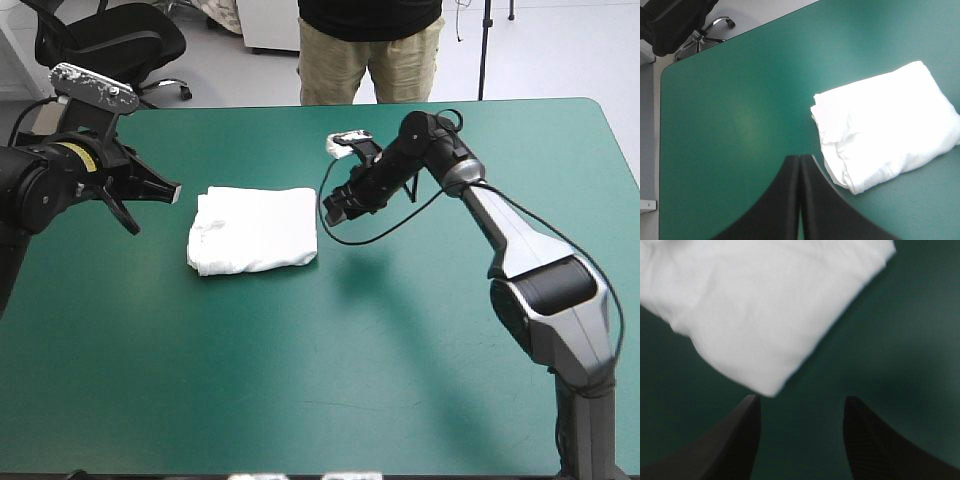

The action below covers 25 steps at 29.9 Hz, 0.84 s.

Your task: Fold the cloth

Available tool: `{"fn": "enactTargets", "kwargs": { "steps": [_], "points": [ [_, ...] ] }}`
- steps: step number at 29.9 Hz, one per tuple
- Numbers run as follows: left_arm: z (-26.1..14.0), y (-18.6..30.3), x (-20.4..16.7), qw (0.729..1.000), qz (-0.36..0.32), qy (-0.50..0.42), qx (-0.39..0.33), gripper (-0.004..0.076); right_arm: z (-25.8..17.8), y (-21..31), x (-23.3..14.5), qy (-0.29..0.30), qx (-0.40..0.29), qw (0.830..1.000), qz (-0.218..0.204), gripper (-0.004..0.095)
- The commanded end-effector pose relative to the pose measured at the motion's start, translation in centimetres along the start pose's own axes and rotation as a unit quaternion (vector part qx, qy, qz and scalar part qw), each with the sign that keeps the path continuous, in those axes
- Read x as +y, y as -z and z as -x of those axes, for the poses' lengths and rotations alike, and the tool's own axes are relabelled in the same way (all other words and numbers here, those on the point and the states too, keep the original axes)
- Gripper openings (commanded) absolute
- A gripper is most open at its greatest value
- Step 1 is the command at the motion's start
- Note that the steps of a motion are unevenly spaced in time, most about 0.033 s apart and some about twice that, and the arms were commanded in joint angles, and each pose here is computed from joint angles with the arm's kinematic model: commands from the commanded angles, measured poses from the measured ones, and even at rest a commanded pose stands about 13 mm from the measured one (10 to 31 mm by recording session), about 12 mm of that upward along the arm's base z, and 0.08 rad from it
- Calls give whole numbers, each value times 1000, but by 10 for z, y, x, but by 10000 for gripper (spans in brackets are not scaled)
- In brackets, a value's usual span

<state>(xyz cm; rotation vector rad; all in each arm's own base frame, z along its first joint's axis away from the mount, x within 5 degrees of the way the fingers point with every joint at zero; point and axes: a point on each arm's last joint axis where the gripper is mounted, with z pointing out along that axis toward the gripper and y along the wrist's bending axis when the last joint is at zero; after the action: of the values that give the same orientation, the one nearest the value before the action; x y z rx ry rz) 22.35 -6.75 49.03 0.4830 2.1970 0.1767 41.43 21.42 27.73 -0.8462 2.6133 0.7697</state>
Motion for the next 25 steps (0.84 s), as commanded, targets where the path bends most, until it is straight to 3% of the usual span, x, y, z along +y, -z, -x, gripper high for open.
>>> {"fn": "enactTargets", "kwargs": {
  "steps": [1,8,13,21,25],
  "points": [
    [4,18,5,999,4,12,-42,-17,-16,39,3,1,-72,997,13,472],
    [4,18,4,999,4,11,-39,-17,-23,15,-8,-44,-146,983,103,473],
    [4,18,4,999,2,11,-41,-17,-19,-10,-9,-60,-155,975,150,473],
    [6,18,4,999,3,11,-49,-17,-22,-62,11,-51,-115,979,159,473],
    [6,18,4,999,3,11,-49,-17,-20,-71,22,-40,-124,981,141,466]
  ]
}}
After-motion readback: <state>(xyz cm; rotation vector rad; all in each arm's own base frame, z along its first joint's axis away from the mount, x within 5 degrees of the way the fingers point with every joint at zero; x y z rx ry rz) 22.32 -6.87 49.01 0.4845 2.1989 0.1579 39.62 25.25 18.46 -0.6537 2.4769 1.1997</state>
